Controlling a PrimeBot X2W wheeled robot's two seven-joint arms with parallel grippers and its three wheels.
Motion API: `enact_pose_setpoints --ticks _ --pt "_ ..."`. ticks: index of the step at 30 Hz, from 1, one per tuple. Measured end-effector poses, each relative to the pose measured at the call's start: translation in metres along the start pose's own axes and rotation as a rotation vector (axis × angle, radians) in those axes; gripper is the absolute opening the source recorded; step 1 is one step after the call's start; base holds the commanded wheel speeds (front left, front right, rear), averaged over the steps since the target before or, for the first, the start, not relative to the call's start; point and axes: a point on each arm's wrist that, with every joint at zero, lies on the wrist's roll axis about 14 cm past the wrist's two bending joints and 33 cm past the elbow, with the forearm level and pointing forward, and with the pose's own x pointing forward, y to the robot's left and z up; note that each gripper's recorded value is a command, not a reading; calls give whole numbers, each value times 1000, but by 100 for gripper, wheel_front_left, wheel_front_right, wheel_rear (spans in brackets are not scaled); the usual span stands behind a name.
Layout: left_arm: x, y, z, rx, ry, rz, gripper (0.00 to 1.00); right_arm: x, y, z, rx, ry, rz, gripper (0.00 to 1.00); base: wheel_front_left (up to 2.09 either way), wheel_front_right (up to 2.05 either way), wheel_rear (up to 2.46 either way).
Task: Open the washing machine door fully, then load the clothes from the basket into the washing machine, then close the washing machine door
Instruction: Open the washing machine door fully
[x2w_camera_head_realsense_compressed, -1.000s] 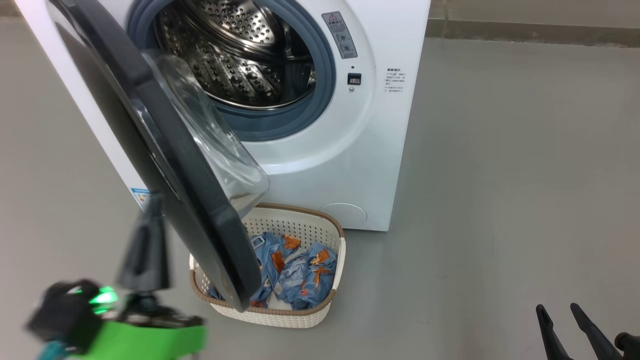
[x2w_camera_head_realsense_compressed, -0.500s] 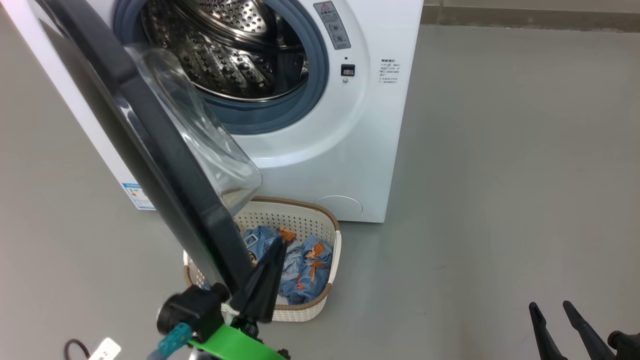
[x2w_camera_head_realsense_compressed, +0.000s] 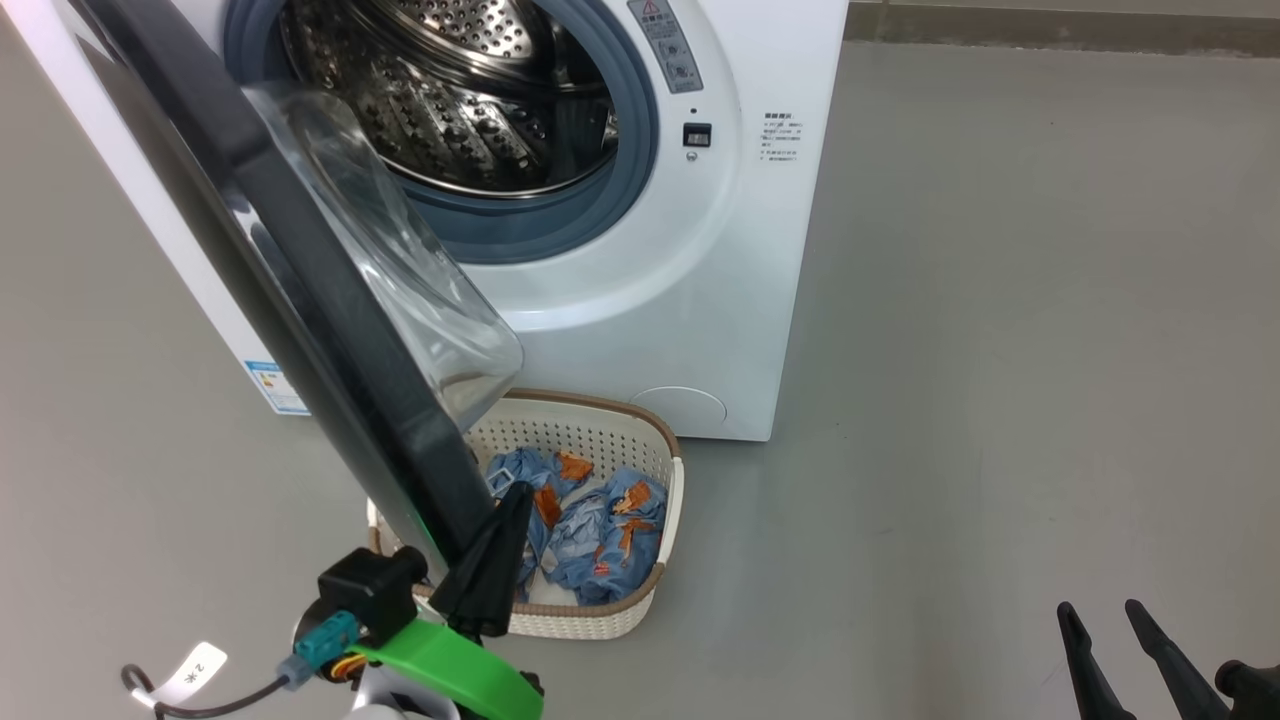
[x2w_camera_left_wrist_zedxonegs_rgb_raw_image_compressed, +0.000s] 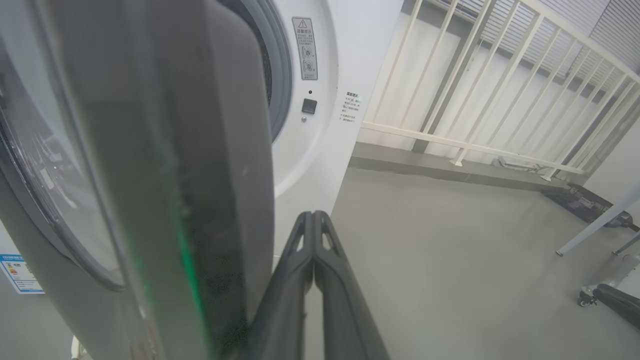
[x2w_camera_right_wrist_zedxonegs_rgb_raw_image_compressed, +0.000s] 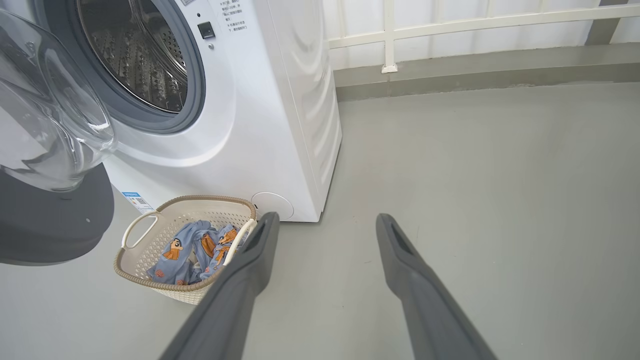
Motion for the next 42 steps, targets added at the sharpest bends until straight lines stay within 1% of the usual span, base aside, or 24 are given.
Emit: enact_pose_setpoints --ticks 12,19,27,32,42 --pt "-6 13 6 -14 -21 55 0 1 5 5 0 -15 15 100 0 0 0" --pt "-17 27 10 -27 -41 105 0 5 13 6 6 -17 38 100 0 0 0" --pt "-41 50 15 -15 -57 183 0 8 21 7 3 -19 65 100 0 0 0" --pt "-61 70 17 -5 -67 257 0 11 29 7 5 -18 84 100 0 0 0" --pt "-92 102 29 47 -97 383 0 19 40 6 5 -13 118 100 0 0 0"
